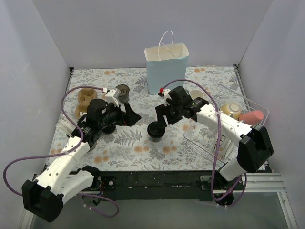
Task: Pack the takeout coffee
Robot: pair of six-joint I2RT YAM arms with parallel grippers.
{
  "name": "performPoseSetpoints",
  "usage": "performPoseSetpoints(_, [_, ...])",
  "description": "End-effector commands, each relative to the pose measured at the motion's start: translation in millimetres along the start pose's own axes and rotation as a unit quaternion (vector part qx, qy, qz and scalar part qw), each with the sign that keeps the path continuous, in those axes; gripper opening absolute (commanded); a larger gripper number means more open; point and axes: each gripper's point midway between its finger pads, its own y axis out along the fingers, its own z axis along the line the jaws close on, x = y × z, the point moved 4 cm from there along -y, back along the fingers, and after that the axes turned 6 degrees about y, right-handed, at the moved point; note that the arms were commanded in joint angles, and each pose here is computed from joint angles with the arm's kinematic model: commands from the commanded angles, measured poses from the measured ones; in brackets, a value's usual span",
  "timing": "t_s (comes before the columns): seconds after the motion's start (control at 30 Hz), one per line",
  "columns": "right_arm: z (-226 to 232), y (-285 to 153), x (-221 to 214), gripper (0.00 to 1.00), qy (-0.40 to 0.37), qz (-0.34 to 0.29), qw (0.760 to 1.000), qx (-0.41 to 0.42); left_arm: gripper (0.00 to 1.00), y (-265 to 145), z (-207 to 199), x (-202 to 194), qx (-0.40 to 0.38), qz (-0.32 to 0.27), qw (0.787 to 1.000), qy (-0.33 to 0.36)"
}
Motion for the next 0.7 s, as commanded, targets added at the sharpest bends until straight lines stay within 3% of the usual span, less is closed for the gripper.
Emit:
performPoseSetpoints(0.0, [11.4,-2.5,15.0,0.78,-0.038,-0.032,0.994,0.097,0.86,4.1,-10.0,-23.1,-0.045,0.046,0.997,-0.046])
performPoseSetpoints(0.37, [-10.1,25.4,-1.4,0.71,-0.025,0.000,0.991,0.130,0.77,26.2,1.3,-56.7,-0.046,0.081,0.989,-0.115])
performPoseSetpoints(0.67, [-22.2,37.6,-16.5,0.47,-0.004,0.004,0.992,0.125,0.72,37.0,2.6,-81.0,-0.070,0.103,0.982,-0.143])
